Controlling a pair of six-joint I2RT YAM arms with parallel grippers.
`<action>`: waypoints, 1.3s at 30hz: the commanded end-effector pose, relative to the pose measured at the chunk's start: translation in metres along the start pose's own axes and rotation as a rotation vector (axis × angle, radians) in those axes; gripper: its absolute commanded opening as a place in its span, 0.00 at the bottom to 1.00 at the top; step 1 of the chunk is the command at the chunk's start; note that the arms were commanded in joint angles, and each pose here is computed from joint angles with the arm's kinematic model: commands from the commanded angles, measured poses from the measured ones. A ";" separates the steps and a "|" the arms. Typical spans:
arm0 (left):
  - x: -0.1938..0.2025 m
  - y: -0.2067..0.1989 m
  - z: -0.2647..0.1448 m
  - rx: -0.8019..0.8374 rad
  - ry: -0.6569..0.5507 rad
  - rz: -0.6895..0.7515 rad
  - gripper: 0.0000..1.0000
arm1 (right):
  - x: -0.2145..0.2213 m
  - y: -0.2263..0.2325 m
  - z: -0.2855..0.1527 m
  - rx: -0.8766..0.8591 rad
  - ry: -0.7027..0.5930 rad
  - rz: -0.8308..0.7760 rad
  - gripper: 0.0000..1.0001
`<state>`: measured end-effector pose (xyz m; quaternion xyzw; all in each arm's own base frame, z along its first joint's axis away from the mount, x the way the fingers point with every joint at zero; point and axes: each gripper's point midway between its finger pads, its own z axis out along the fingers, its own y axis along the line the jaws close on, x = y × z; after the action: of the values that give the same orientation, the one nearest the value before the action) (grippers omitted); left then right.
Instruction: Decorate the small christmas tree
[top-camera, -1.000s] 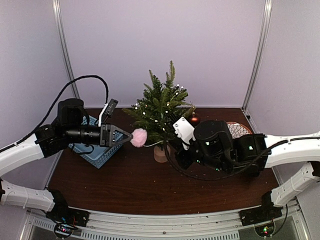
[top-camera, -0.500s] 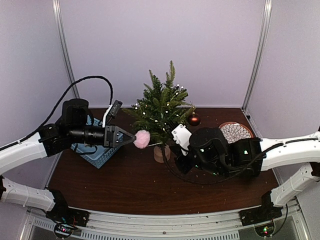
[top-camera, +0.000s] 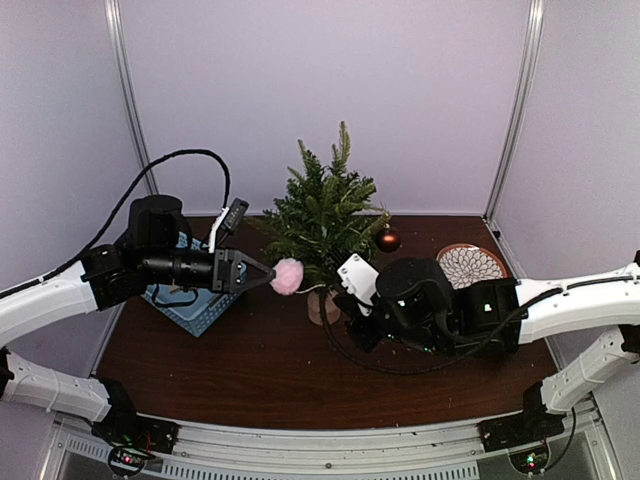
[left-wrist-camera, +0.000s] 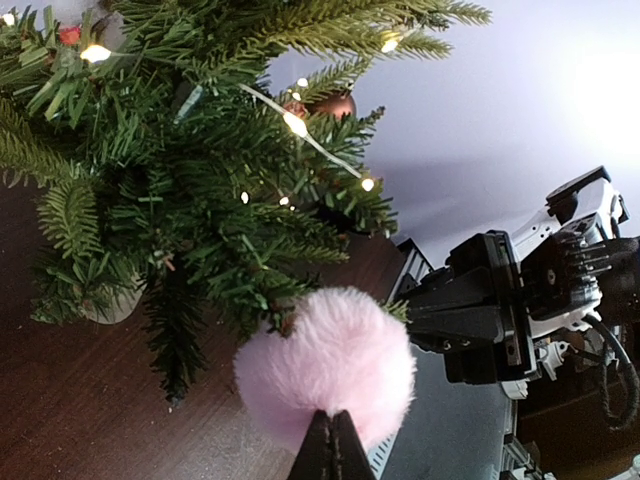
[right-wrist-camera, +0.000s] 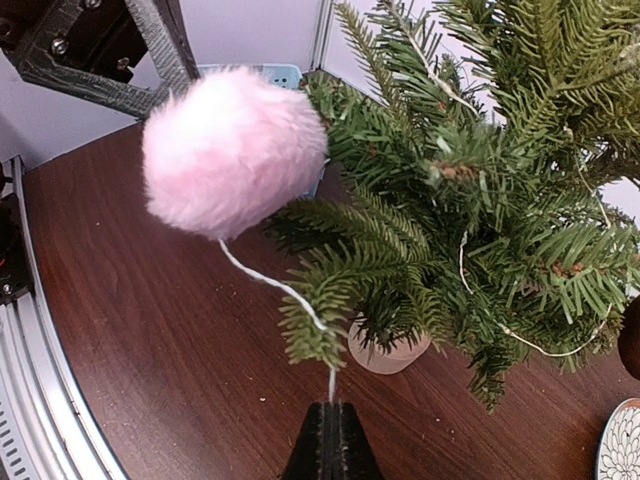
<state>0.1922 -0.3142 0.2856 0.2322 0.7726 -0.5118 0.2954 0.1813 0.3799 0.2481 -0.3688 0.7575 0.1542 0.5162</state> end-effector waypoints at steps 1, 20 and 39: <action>-0.020 -0.014 -0.002 0.028 -0.061 0.059 0.00 | -0.020 0.009 0.000 -0.034 -0.033 -0.024 0.00; -0.015 -0.009 -0.003 0.007 -0.045 0.059 0.00 | -0.049 0.020 -0.003 -0.036 -0.036 -0.140 0.00; -0.014 -0.009 -0.001 0.006 -0.033 0.065 0.00 | -0.058 -0.010 -0.007 0.028 -0.051 -0.013 0.00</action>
<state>0.1942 -0.3141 0.2799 0.2384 0.7772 -0.5003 0.2980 0.1854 0.4048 0.2915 -0.4027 0.7306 0.1389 0.5337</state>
